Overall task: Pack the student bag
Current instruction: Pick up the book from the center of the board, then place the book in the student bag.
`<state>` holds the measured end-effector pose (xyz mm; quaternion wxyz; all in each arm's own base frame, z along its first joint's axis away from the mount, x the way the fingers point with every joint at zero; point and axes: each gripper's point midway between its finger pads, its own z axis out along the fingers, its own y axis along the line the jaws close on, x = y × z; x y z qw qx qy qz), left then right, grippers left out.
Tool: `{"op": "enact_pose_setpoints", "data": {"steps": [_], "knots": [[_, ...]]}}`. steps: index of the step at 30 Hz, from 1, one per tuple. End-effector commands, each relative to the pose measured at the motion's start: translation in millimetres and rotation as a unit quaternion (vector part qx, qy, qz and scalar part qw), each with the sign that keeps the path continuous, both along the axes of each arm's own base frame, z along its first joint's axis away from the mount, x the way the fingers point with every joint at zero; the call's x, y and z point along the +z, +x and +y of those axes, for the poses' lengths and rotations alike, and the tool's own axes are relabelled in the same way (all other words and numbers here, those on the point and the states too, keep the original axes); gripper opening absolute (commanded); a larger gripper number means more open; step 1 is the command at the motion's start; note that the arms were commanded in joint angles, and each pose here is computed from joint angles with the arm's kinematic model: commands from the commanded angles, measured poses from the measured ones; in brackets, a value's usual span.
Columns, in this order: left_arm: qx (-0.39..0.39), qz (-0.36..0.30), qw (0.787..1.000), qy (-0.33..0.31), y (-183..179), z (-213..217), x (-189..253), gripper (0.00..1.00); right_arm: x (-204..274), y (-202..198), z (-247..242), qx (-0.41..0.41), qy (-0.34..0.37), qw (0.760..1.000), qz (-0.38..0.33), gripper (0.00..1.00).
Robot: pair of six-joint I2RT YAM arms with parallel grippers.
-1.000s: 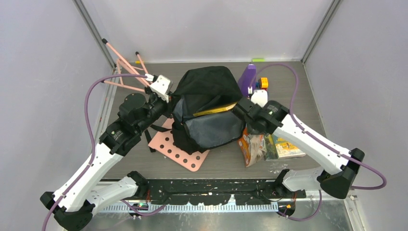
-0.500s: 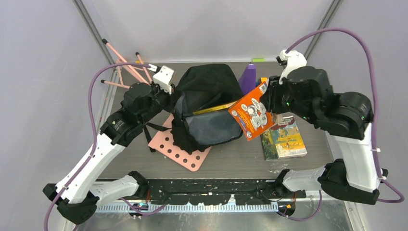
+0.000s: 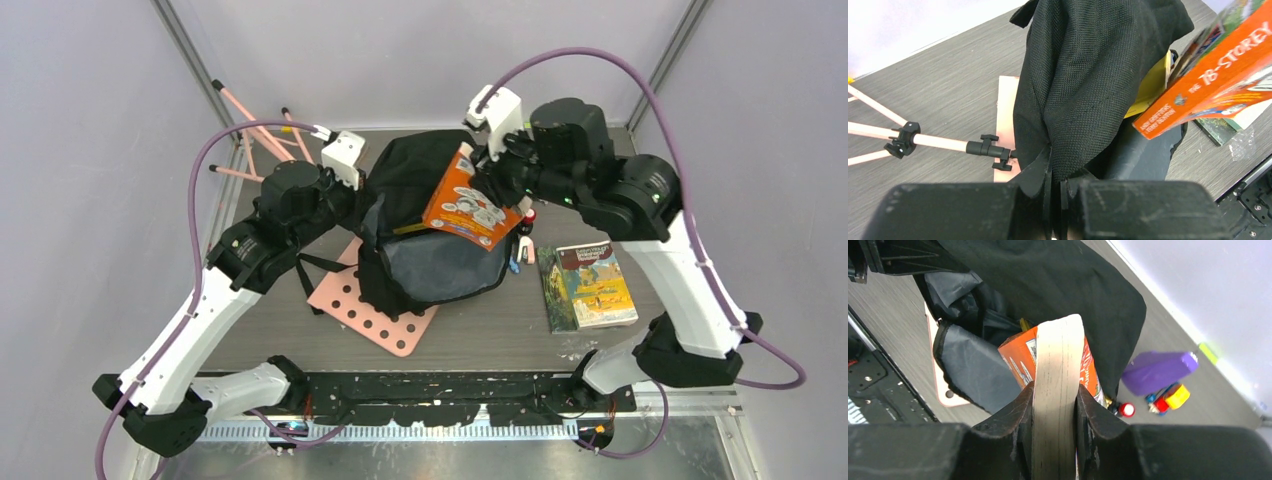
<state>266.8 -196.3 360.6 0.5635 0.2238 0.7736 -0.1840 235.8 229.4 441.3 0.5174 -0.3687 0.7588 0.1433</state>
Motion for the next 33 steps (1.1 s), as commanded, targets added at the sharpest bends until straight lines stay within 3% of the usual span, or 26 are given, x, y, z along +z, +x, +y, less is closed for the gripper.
{"op": "enact_pose_setpoints", "data": {"steps": [1,11,16,21,27,32,33], "knots": [[-0.013,-0.028,0.999,-0.025,-6.2,-0.6,32.3,0.0,60.4,10.5,41.4,0.098,0.046,0.986,-0.127,0.01],[-0.02,-0.025,0.999,-0.004,-6.5,0.1,31.0,0.0,80.6,36.7,91.6,0.176,0.025,0.959,-0.219,0.0],[-0.016,-0.029,0.999,-0.004,-6.1,1.7,34.2,0.0,68.7,52.8,108.1,0.189,0.001,0.953,-0.238,0.0],[-0.012,-0.033,0.999,-0.008,-6.5,3.3,35.8,0.0,26.3,65.3,114.9,0.187,-0.029,0.962,-0.197,0.0],[-0.004,-0.037,0.999,-0.004,-4.4,6.1,36.0,0.0,-36.3,55.4,115.3,0.204,-0.012,0.974,-0.098,0.01],[-0.004,-0.04,0.999,-0.001,-3.1,6.2,35.3,0.0,-67.9,67.7,111.5,0.171,-0.01,0.983,-0.066,0.01],[-0.004,-0.041,0.999,-0.001,-2.9,6.2,36.0,0.0,-67.8,71.4,110.9,0.161,-0.008,0.985,-0.068,0.06]]}}
